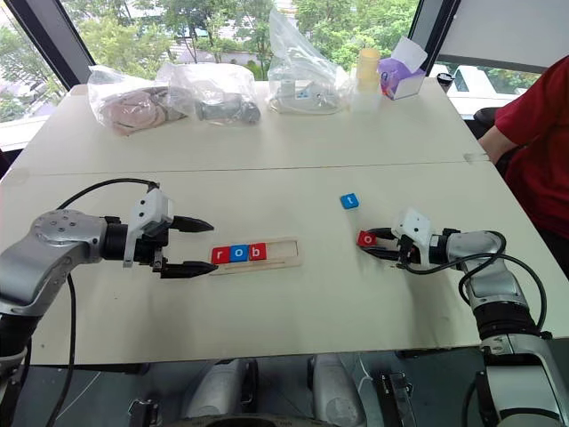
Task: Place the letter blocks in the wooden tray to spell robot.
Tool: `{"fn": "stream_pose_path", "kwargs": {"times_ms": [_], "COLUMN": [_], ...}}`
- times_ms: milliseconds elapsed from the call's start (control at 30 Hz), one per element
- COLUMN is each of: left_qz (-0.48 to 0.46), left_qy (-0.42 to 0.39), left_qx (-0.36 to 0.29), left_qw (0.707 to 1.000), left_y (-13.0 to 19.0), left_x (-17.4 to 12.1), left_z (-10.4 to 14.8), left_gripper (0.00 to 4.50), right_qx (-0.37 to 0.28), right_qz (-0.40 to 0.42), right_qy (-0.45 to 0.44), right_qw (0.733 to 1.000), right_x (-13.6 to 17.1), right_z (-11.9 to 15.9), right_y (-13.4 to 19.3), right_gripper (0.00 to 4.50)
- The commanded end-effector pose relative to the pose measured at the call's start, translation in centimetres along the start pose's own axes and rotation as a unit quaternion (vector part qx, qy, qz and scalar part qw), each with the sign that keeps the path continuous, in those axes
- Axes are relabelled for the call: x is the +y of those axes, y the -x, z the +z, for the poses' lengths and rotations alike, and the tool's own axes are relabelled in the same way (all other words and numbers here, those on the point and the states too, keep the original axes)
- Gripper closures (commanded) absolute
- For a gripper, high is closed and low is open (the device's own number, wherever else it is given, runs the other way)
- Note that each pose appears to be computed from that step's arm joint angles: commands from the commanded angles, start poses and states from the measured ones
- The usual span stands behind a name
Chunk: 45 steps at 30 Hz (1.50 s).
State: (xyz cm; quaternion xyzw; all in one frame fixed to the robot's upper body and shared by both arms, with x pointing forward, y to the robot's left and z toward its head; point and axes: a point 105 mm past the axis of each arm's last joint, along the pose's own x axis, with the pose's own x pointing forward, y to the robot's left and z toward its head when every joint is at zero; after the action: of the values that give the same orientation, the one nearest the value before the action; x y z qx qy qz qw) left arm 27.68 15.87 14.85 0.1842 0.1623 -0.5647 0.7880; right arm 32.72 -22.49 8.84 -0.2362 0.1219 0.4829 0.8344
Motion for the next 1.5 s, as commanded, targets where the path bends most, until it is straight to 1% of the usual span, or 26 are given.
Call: {"fn": "stream_pose_path", "kwargs": {"times_ms": [33, 100, 167, 300, 367, 567, 833, 1033, 1267, 1500], "left_qz": [0.016, 0.027, 0.023, 0.027, 0.034, 0.039, 0.048, 0.051, 0.048, 0.045], "left_qy": [-0.021, -0.024, -0.019, -0.018, -0.017, -0.01, -0.007, -0.003, -0.004, -0.006], "left_qx": [-0.008, -0.036, -0.045, -0.02, -0.017, -0.008, -0.007, -0.007, -0.006, -0.008], "left_qw": [1.0, 0.999, 0.999, 0.999, 0.999, 0.999, 0.999, 0.999, 0.999, 0.999], "left_y": [1.1, 1.3, 1.6, 1.7, 1.8, 2.4, 2.6, 2.7, 2.5, 2.2], "left_x": [0.3, 0.3, -0.2, -0.7, -0.7, -1.4, -1.7, -1.8, -1.9, -1.8], "left_z": [1.1, 2.1, 2.7, 1.8, 1.4, 0.8, 0.7, 0.6, 0.7, 0.9], "left_gripper": [0.0, 0.0, 0.0, 0.0, 0.0, 0.0, 0.0, 0.0, 0.0, 0.0], "right_qx": [-0.042, -0.061, -0.066, -0.065, -0.059, -0.035, -0.029, -0.023, -0.044, -0.032], "right_qz": [0.026, 0.056, 0.071, 0.079, 0.087, 0.136, 0.163, 0.161, 0.162, 0.154], "right_qy": [0.017, 0.038, 0.057, 0.046, 0.054, 0.09, 0.101, 0.104, 0.098, 0.097], "right_qw": [0.999, 0.996, 0.994, 0.994, 0.993, 0.986, 0.981, 0.981, 0.981, 0.983], "right_x": [0.2, 1.5, 2.6, 4.1, 4.8, 7.1, 8.2, 7.7, 7.0, 6.6], "right_z": [4.5, 7.3, 9.2, 11.1, 11.5, 11.1, 10.9, 10.4, 11.1, 10.4], "right_y": [-1.6, -3.0, -4.5, -7.6, -8.6, -10.3, -11.4, -11.0, -9.5, -9.7], "right_gripper": [3.34, 3.34, 3.34, 3.34, 3.34, 3.34, 3.34, 3.34, 3.34, 3.34]}}
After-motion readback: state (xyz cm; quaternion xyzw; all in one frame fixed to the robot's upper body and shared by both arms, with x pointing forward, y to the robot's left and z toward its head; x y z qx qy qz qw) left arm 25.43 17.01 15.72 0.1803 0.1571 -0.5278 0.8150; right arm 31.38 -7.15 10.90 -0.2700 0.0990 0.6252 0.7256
